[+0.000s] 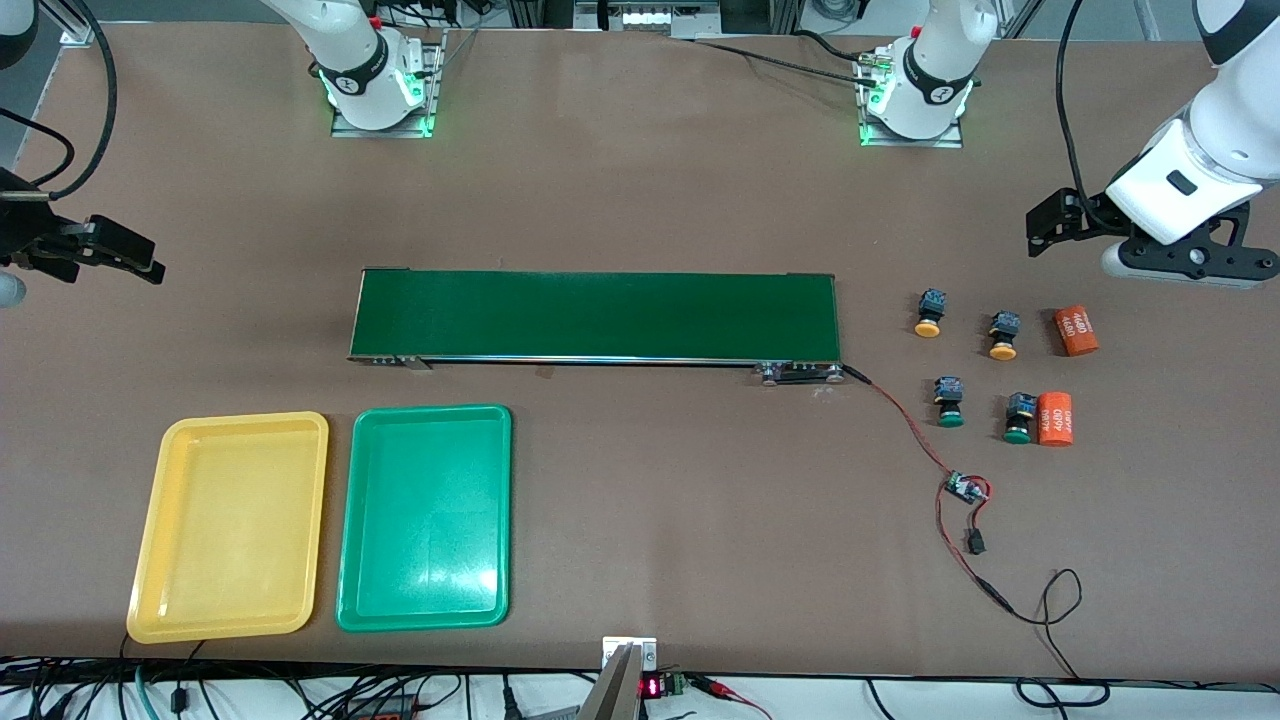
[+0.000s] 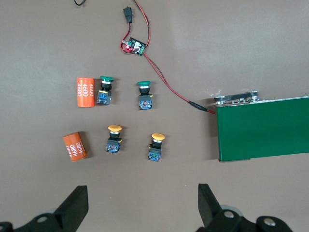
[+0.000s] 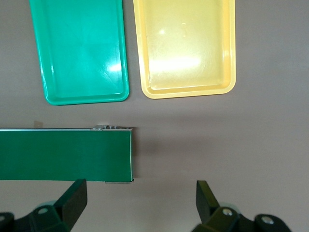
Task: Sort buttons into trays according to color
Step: 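Raise the left gripper from rest toward the buttons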
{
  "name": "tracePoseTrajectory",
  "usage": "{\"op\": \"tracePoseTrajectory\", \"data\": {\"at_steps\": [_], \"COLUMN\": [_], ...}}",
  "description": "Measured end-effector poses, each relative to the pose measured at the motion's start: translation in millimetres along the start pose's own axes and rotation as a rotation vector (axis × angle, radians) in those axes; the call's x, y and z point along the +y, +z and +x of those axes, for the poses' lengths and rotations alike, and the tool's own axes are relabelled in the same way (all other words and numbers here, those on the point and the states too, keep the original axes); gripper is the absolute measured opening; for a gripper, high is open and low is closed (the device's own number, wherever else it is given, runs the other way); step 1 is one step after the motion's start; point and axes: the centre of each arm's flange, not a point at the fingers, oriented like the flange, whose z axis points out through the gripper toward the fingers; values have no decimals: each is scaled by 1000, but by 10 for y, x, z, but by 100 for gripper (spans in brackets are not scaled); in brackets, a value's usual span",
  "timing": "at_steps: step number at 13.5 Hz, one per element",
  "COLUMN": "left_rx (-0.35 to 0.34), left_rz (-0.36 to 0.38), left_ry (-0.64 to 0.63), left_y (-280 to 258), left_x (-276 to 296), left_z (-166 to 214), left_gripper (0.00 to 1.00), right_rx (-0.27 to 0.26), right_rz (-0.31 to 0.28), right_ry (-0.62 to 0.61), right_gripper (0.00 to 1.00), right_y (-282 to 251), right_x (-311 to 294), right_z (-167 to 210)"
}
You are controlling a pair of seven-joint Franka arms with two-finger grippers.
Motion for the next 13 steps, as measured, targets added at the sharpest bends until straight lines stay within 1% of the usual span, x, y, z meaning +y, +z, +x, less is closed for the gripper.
{"op": "tracePoseTrajectory", "data": {"at_steps": [3,8,11,13], "left_rx": [-2,-43,-105,-168], "left_rz": [-1,-1,-1,-4], "left_ry": [0,4,4,5], "left_y": [1,57,125,267], "left_x": [-1,25,20,20], "left_z": [-2,-29,-72,2], "left_gripper": [100,100,100,100], "right_rx": [-5,-10,-10,-10], "right_rz": [0,-1,-1,0], "right_ry": [2,4,0,-8], "right_gripper": [100,100,100,100], "right_y": [23,43,43,43], "right_x": [13,24,23,23], "right_z": [-3,-5,-5,-6]}}
